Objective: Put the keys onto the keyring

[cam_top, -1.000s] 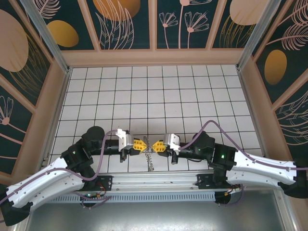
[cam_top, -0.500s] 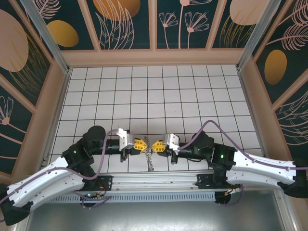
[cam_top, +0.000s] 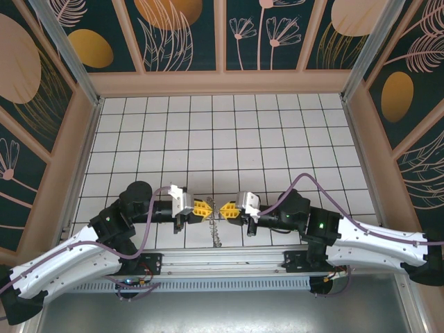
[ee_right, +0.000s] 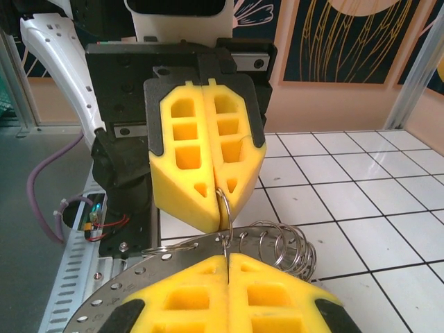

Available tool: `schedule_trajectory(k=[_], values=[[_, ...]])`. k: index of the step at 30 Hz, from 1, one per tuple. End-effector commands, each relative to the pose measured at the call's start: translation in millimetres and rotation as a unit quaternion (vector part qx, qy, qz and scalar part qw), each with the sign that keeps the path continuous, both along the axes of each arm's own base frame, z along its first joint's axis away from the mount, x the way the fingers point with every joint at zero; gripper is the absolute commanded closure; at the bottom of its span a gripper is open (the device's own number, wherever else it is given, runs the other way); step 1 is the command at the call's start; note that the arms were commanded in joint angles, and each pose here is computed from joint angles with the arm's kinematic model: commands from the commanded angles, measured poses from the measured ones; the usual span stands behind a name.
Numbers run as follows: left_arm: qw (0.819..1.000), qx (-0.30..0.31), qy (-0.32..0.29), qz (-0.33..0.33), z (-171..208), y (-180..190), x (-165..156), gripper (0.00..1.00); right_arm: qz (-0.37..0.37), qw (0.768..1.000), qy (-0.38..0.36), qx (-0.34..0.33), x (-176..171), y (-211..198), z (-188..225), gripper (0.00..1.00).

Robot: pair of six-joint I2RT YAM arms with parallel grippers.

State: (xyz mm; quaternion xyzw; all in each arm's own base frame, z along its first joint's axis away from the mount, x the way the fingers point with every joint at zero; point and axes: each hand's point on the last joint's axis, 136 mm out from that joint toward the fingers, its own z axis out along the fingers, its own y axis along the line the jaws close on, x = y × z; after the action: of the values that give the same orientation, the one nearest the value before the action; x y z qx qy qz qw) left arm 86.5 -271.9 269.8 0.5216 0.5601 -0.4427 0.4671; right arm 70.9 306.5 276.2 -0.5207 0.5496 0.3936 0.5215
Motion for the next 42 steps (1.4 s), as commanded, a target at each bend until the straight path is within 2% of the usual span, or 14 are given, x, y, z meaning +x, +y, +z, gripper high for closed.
schedule_trajectory(k=[1,42], values=[[0.999,-0.027,-0.024,-0.009,24,1,-4,1.00,-0.015,1.000,-0.003,0.027,4,-3,19,1.00],[1.000,-0.020,-0.023,-0.002,21,-1,-1,1.00,-0.020,1.000,0.002,0.013,6,-3,9,1.00]])
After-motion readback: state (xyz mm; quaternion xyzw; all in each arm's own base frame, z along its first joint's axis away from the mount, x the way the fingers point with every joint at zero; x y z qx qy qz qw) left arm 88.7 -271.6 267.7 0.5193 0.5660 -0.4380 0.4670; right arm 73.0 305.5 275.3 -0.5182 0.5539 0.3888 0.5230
